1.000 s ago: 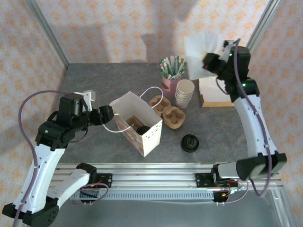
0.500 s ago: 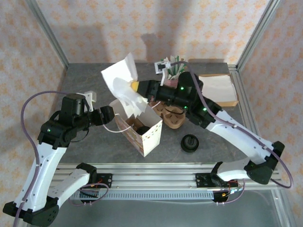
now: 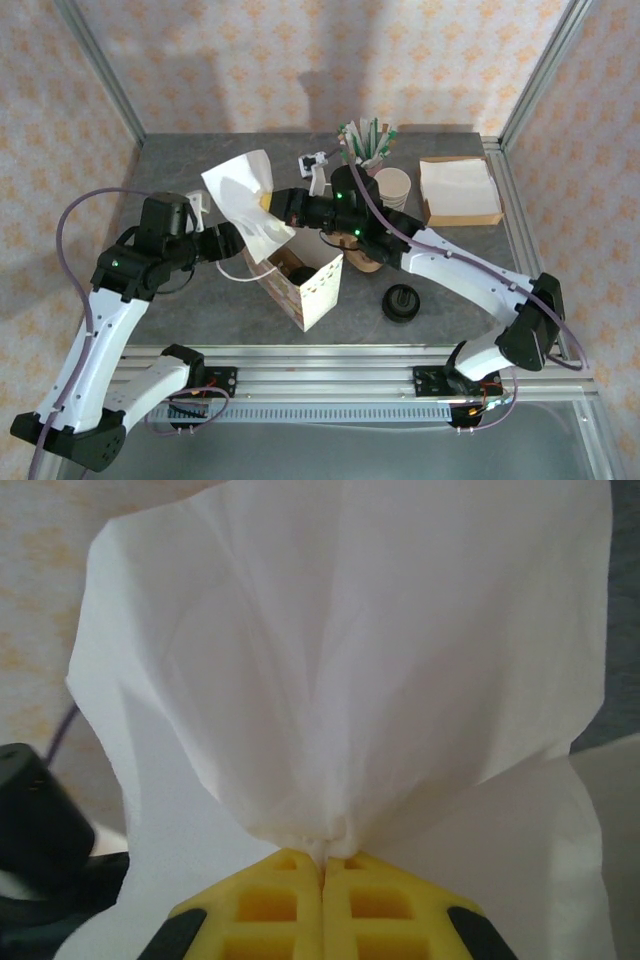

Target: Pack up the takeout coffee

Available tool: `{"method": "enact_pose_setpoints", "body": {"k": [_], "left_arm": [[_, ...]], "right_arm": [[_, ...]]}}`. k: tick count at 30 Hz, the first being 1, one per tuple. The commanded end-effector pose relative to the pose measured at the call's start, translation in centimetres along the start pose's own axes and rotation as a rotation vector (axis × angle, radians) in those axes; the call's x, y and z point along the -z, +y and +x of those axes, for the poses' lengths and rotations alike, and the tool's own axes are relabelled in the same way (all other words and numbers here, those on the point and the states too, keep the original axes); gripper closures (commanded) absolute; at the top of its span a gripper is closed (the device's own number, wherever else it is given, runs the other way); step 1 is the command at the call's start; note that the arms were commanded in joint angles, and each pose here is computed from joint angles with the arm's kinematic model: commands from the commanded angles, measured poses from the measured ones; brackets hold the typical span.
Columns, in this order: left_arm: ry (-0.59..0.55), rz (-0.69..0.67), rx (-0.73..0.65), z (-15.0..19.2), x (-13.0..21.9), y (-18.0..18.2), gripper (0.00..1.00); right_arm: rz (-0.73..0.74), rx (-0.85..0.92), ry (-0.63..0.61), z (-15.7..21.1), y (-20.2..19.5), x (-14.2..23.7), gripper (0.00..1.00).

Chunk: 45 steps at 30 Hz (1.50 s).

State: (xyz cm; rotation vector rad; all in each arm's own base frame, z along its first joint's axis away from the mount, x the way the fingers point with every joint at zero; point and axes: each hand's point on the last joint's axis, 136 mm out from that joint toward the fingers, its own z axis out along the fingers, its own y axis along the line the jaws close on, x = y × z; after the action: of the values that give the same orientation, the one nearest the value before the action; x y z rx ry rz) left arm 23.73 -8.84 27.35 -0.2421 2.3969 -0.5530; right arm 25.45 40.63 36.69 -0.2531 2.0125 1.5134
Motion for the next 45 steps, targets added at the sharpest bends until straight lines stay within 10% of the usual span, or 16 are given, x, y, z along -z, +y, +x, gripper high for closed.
{"method": "enact_pose_setpoints", "body": {"k": [1,24,45], "left_arm": [[-0.005,0.005,-0.010,-0.2,-0.6,-0.2,0.25],[0.029,-0.037,-0.024,0.4,-1.7,0.8,0.33],[0.026,-0.049,-0.030,0.6,-1.4,1.1,0.34]], "right_arm": [[0.110,0.027,-0.002,0.0,-2.6,-0.2,1.00],[0.562,0.329,0.242,3.2,-11.3,0.0,1.00],[0.683,0.511,0.518,7.8,-15.0,-2.3,1.00]]}}
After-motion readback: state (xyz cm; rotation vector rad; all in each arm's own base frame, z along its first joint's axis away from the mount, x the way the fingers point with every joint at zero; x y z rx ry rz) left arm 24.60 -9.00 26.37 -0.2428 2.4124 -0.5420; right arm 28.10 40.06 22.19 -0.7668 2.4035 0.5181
